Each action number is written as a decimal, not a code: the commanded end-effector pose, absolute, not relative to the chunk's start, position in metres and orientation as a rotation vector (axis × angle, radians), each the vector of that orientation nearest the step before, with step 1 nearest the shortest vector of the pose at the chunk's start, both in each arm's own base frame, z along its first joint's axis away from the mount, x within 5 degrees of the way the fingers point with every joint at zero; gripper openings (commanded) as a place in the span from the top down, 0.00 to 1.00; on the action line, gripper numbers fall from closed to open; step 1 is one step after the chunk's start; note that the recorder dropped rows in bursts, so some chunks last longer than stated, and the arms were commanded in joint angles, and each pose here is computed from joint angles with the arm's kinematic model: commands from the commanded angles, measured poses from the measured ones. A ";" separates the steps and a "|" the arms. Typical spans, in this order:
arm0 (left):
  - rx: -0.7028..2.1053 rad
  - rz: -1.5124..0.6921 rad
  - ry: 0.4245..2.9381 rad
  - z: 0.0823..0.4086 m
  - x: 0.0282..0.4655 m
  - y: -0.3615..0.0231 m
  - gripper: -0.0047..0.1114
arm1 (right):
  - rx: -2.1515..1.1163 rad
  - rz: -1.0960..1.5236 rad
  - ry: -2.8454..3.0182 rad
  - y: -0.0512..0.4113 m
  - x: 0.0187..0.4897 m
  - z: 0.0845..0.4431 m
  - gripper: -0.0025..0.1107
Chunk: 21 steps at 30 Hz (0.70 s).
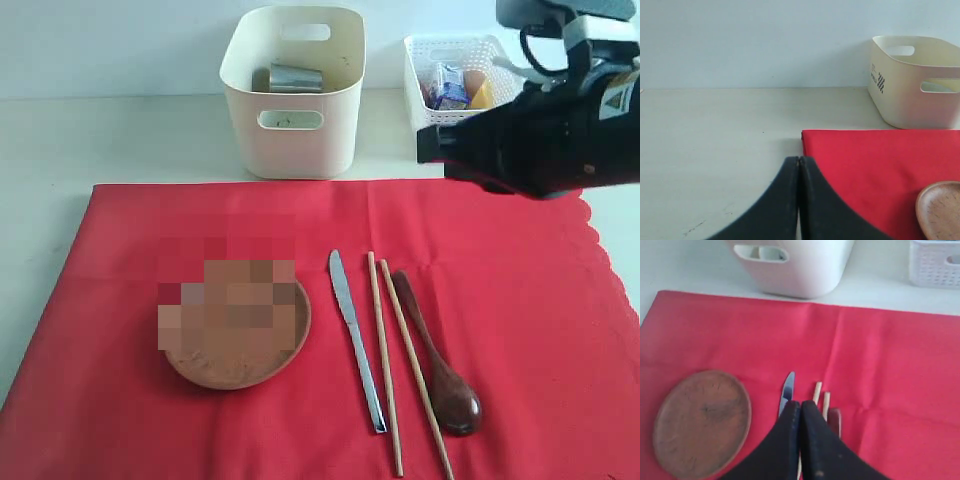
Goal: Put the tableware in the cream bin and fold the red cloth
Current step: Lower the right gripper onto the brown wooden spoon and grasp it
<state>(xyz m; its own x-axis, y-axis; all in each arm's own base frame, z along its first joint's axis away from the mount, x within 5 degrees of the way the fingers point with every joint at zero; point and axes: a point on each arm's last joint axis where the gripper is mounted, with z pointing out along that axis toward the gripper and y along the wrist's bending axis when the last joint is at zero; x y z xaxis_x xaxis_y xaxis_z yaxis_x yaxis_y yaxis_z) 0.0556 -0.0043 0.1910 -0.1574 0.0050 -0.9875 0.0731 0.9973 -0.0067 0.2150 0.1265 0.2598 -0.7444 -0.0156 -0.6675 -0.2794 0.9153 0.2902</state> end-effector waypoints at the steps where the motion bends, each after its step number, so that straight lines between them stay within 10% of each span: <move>1: 0.059 -0.056 1.721 0.192 0.055 -0.004 0.95 | -0.336 0.521 2.384 0.141 0.194 0.250 0.98; 12: 0.059 -0.056 1.721 0.192 0.055 -0.004 0.95 | -0.542 0.547 2.491 0.167 0.164 0.229 0.97; 21: 0.059 -0.056 1.721 0.192 0.055 -0.004 0.95 | -0.561 0.443 2.681 0.177 0.173 0.193 0.74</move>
<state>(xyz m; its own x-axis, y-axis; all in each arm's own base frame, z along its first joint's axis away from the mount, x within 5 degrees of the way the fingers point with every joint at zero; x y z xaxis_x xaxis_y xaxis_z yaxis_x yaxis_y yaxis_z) 0.0556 -0.0043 0.1910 -0.1573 0.0062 -0.9875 0.0733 0.9973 -0.0054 0.1696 0.1732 0.2003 -0.8453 -0.3032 -0.4399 -0.4356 0.8678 0.2389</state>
